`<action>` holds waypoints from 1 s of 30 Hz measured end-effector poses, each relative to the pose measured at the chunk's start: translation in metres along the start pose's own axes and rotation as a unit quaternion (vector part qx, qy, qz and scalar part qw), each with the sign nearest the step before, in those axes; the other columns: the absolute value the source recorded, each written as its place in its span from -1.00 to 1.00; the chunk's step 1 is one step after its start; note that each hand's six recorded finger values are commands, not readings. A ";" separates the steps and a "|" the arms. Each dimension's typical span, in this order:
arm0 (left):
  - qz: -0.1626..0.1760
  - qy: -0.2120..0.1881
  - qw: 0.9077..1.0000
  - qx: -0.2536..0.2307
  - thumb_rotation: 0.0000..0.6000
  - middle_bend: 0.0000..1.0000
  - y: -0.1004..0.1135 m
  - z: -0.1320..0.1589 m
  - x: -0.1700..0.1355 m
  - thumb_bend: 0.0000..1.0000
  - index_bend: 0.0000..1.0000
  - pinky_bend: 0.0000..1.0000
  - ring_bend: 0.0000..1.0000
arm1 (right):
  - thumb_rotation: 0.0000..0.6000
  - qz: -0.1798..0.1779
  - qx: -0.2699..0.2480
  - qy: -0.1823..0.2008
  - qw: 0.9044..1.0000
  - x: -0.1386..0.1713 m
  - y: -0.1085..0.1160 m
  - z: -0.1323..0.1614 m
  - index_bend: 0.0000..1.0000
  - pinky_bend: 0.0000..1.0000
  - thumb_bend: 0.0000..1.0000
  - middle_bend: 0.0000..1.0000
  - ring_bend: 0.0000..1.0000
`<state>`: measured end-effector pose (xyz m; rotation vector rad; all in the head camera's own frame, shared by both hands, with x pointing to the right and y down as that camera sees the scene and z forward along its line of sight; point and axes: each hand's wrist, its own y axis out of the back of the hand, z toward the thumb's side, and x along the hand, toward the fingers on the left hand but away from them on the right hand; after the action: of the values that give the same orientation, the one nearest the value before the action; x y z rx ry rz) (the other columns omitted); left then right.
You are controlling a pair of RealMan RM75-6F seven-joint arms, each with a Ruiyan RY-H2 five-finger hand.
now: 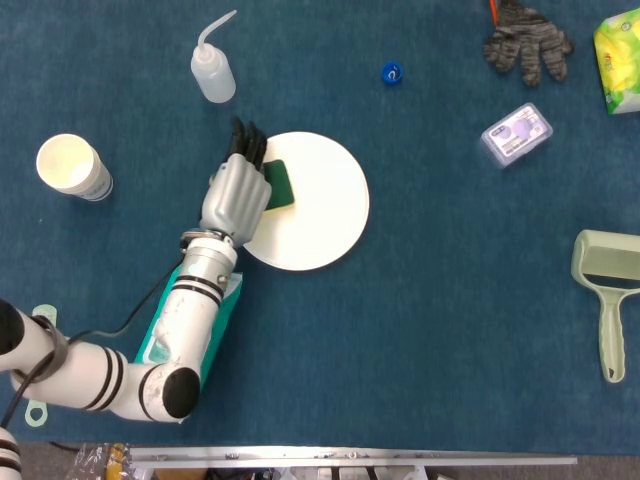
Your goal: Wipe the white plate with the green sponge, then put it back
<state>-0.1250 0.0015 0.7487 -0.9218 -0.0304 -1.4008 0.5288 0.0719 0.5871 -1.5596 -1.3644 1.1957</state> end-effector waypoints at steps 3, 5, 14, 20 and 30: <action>-0.003 0.008 1.000 0.001 0.26 -0.89 -0.005 -0.007 -0.003 -0.51 -0.07 -0.96 -1.00 | 1.00 0.001 -0.001 0.003 1.000 0.000 -0.001 0.002 -0.22 -0.10 -0.22 -0.21 -0.51; -0.006 0.016 1.000 0.002 0.27 -0.89 -0.008 -0.014 -0.005 -0.51 -0.07 -0.96 -1.00 | 1.00 0.002 -0.002 0.006 1.000 0.000 -0.002 0.003 -0.22 -0.10 -0.22 -0.21 -0.51; 0.003 0.026 1.000 -0.013 0.27 -0.89 -0.002 -0.026 -0.010 -0.51 -0.07 -0.96 -1.00 | 1.00 0.004 -0.004 0.009 1.000 -0.001 -0.003 0.006 -0.22 -0.10 -0.22 -0.21 -0.51; 0.016 0.006 1.000 -0.020 0.26 -0.89 0.011 -0.008 -0.009 -0.51 -0.07 -0.96 -1.00 | 1.00 0.001 -0.002 0.004 1.000 0.000 -0.001 0.003 -0.22 -0.10 -0.22 -0.21 -0.51; 0.016 0.007 1.000 -0.017 0.26 -0.89 0.014 0.004 -0.002 -0.51 -0.07 -0.96 -1.00 | 1.00 -0.001 -0.002 -0.001 1.000 0.002 0.001 -0.002 -0.22 -0.10 -0.22 -0.21 -0.51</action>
<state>-0.1115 0.0042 0.7431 -0.9360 0.0187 -1.3828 0.5308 0.0736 0.5860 -1.5602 -1.3696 1.1950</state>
